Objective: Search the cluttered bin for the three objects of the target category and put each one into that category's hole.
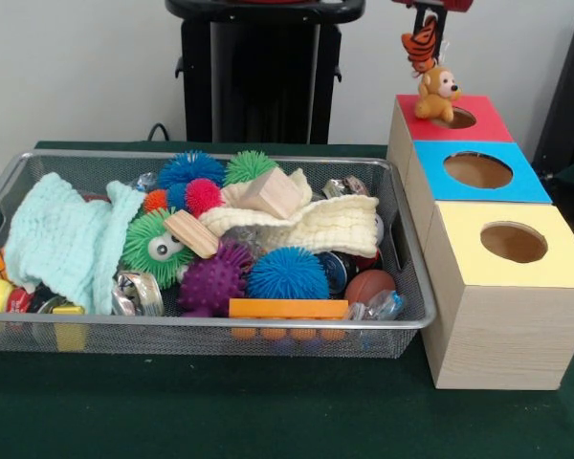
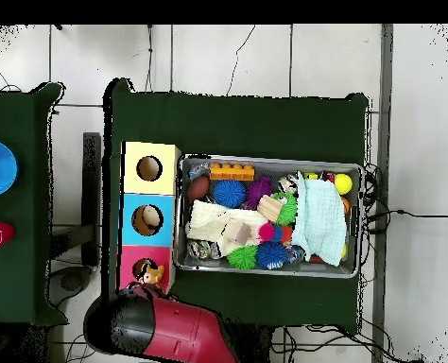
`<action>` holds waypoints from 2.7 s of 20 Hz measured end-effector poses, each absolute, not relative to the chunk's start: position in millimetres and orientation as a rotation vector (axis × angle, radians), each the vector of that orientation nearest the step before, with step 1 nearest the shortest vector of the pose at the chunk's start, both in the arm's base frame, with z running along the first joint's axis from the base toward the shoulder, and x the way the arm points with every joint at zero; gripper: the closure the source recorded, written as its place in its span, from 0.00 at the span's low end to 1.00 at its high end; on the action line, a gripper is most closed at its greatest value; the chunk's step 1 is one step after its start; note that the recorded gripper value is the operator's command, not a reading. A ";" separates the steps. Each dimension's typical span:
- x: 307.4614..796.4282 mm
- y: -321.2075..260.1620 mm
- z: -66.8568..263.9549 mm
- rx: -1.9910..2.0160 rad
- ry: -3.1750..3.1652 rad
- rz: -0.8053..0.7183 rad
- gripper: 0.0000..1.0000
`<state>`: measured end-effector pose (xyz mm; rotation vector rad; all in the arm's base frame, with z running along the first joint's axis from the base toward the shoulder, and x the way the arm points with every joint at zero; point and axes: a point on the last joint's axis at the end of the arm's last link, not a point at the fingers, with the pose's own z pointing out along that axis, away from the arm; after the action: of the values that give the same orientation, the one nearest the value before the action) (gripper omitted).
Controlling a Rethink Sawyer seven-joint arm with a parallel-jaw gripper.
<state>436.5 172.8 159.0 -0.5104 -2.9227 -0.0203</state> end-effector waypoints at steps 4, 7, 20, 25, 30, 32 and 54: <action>431.7 174.5 154.3 -0.528 -2.900 -0.025 1.00; 427.9 176.6 151.2 -0.534 -2.886 -0.026 1.00; 407.2 229.1 155.2 -0.504 -2.891 -0.028 1.00; 403.6 236.4 157.2 -0.546 -2.868 -0.020 1.00; 416.9 234.2 163.7 -0.587 -2.841 -0.034 1.00; 422.3 230.9 165.5 -0.599 -2.838 -0.040 1.00; 478.2 210.7 179.0 -0.619 -2.844 -0.061 1.00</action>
<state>478.2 210.7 179.0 -0.6192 -2.8442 -0.0614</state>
